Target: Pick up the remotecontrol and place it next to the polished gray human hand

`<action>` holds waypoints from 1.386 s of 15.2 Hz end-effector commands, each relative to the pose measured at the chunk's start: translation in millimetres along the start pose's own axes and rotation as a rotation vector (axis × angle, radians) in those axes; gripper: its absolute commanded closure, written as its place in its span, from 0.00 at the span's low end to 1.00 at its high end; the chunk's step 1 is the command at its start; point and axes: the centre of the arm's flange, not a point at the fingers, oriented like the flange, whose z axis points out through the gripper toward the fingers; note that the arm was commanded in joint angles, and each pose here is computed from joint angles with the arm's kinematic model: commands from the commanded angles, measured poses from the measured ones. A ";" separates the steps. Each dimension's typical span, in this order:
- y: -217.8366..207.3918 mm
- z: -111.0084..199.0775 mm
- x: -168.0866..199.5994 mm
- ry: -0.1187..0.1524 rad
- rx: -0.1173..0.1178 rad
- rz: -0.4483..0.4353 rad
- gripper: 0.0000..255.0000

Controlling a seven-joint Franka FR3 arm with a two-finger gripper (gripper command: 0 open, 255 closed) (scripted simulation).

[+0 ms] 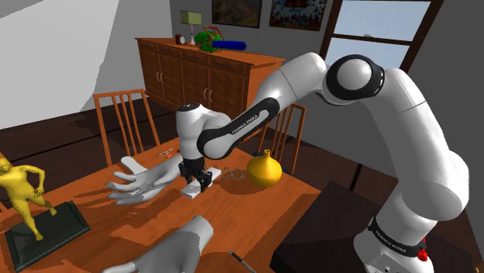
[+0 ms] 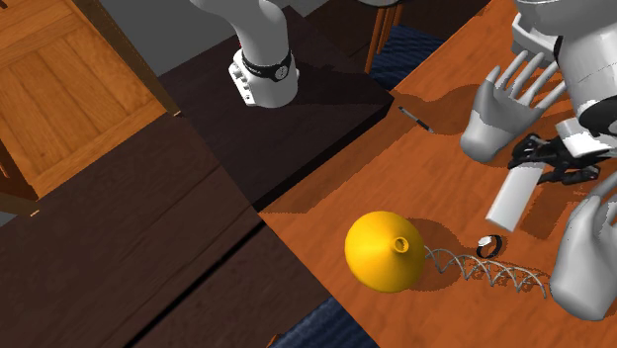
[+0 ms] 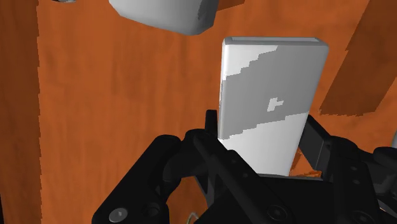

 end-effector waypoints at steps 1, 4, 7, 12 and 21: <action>-0.8 10.9 -0.6 0.000 0.001 0.000 1.00; -1.2 26.8 -1.0 0.000 0.001 0.000 1.00; -1.6 42.6 -1.4 0.000 0.001 0.000 1.00; -2.2 69.0 -2.0 0.000 0.001 0.000 1.00; -3.4 116.5 -3.1 0.000 0.001 0.000 1.00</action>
